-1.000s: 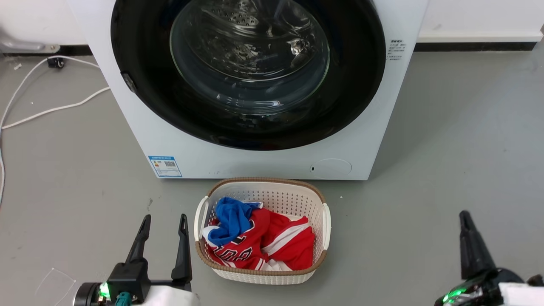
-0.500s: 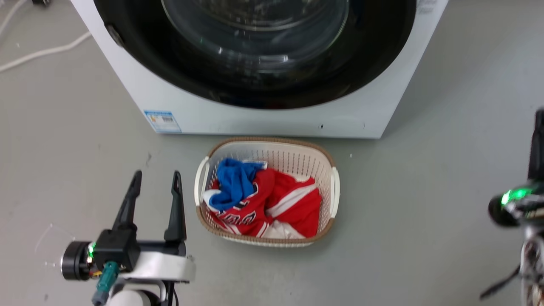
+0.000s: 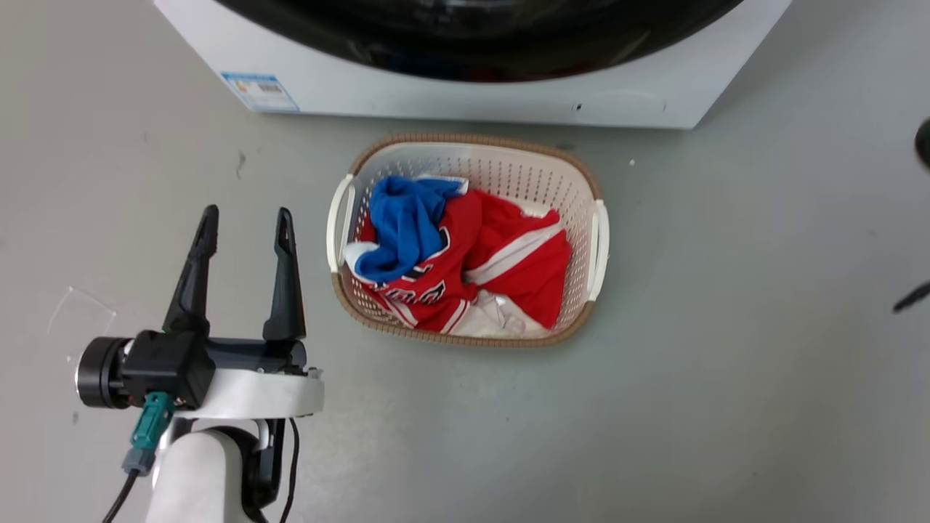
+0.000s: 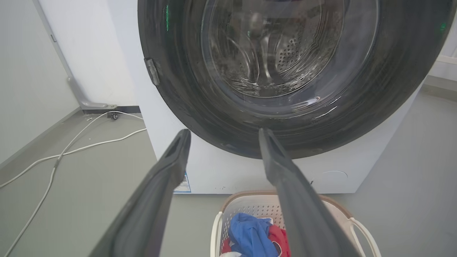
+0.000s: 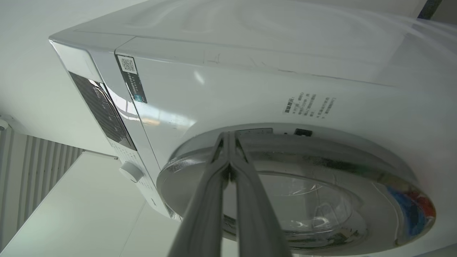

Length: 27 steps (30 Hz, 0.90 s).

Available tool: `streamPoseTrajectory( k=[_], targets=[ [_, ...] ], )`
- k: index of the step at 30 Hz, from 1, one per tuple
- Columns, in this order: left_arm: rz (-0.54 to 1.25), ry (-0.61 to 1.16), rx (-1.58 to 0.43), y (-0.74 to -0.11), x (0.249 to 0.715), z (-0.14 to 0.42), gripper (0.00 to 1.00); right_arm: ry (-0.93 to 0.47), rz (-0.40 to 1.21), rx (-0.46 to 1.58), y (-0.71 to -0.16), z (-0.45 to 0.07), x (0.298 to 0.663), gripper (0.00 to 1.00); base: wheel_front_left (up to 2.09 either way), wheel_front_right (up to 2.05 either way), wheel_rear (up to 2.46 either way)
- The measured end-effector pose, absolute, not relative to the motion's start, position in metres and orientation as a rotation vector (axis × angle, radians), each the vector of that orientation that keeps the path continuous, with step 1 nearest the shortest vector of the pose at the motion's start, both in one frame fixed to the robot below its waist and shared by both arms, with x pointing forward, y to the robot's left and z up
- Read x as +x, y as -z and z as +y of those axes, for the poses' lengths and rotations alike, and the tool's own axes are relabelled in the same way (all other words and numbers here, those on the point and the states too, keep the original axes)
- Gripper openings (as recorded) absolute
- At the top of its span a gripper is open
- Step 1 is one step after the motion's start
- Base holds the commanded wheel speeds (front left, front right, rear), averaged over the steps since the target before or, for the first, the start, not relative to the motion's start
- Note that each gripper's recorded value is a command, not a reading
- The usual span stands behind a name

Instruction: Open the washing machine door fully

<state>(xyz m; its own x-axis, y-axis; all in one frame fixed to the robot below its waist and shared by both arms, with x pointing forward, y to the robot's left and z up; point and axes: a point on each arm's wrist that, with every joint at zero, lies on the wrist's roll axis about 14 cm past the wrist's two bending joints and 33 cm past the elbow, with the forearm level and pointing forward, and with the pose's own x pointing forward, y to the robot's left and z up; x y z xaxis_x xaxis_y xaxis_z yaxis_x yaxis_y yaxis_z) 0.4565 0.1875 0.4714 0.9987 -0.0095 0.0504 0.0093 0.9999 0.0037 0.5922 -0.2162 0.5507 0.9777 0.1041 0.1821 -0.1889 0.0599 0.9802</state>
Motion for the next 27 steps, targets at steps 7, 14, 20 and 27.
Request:
streamPoseTrajectory(
  k=[7, 14, 20, 27],
  targets=[
    [-0.016, 0.007, 0.001, -0.453, 0.467, 0.19, 1.0, -0.275, -0.01, 1.457, -0.549, -0.202, 0.635, 0.0, 0.0, 0.0, 0.0],
    [0.005, -0.002, 0.006, -0.44, 0.473, 0.195, 1.0, -0.352, 0.11, 1.336, -0.541, -0.169, 0.665, 0.0, 0.0, 0.0, 0.0],
    [0.026, -0.006, 0.002, -0.43, 0.475, 0.196, 1.0, -0.386, 0.189, 1.252, -0.532, -0.15, 0.682, 0.0, 0.0, 0.0, 0.0],
    [0.033, -0.013, 0.001, -0.426, 0.477, 0.199, 1.0, -0.417, 0.275, 1.171, -0.521, -0.134, 0.692, 0.0, 0.0, 0.0, 0.0]
  ],
)
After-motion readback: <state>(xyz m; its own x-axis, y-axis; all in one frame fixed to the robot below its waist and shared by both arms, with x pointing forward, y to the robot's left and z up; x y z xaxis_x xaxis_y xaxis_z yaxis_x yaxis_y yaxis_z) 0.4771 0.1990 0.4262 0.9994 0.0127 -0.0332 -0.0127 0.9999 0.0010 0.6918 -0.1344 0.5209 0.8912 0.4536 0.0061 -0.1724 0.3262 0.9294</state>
